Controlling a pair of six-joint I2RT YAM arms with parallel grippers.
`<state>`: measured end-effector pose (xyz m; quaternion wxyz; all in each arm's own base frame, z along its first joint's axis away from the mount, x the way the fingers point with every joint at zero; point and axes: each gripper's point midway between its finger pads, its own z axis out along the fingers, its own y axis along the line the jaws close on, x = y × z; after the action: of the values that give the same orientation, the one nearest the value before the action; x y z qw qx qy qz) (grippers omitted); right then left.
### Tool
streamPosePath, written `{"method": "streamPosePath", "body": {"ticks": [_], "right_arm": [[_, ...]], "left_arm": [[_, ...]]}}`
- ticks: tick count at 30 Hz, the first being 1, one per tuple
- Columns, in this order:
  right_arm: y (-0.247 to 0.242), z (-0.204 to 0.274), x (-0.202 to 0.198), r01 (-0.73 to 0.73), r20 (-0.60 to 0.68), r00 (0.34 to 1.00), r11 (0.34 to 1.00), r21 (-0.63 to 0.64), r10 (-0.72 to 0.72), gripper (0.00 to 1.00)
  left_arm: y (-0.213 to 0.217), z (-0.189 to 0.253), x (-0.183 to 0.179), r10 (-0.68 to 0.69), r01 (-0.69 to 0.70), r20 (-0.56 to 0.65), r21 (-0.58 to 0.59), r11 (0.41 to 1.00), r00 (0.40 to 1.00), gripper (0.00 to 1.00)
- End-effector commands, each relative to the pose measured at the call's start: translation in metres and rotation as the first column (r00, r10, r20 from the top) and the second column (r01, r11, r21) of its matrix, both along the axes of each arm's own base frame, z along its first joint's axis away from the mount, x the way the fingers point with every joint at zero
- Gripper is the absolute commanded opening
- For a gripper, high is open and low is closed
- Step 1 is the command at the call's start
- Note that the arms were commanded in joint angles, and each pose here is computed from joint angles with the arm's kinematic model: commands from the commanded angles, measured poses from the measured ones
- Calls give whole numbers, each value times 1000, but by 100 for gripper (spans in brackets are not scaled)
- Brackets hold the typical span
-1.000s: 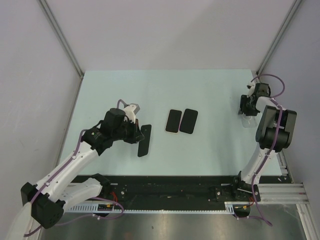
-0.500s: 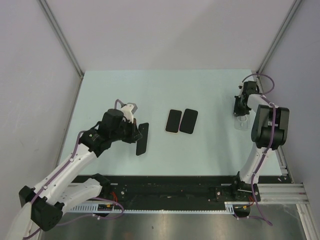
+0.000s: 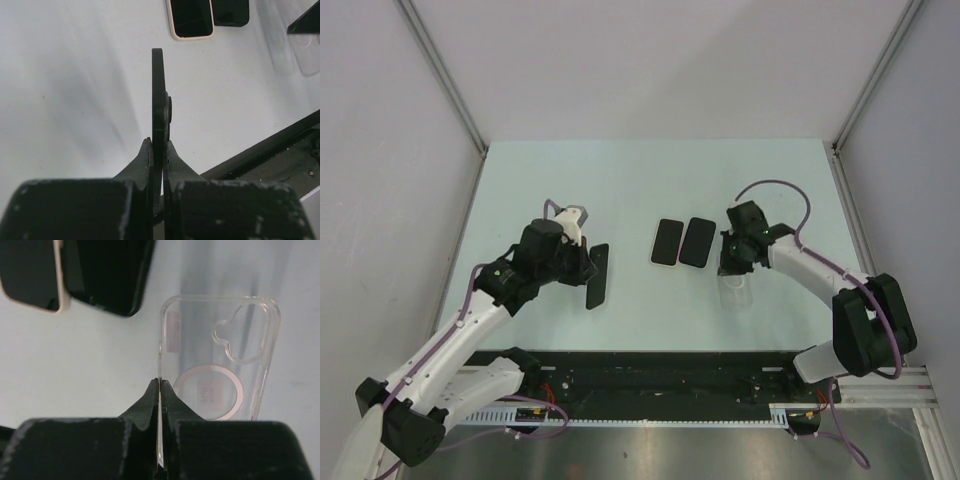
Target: Put the phone into the phone case
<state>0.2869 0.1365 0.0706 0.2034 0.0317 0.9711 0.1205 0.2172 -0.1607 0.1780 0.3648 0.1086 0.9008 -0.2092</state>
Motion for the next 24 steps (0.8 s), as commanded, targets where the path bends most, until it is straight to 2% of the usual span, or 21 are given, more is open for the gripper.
{"method": "streamPosePath", "body": {"ticks": [1,4,8,14,16,20,24], "right_arm": [[48,-6,-27,80,3,997,993,88,-81,0],[78,-8,-39,111,33,993,987,113,-115,0],[127,-12,-43,106,35,992,961,257,-119,1],[162,-36,-52,153,-16,988,943,296,-155,1],[166,-38,-54,169,-25,985,939,301,-169,10],[174,-23,-52,159,-11,986,922,352,-166,22],[167,-2,-49,101,60,990,930,355,-130,41]], "left_arm": [[-1,20,6,14,-11,71,-45,999,997,0],[-4,18,4,20,-17,47,-70,997,999,0],[-11,9,-5,-3,2,-12,-102,995,1000,0],[-9,-2,-18,2,-12,-101,-93,996,995,0],[-9,-5,-20,4,-16,-125,-94,995,992,0],[-13,-13,-26,-1,-18,-190,-98,995,982,0],[-29,-9,-30,-56,16,-233,-168,986,971,0]]}}
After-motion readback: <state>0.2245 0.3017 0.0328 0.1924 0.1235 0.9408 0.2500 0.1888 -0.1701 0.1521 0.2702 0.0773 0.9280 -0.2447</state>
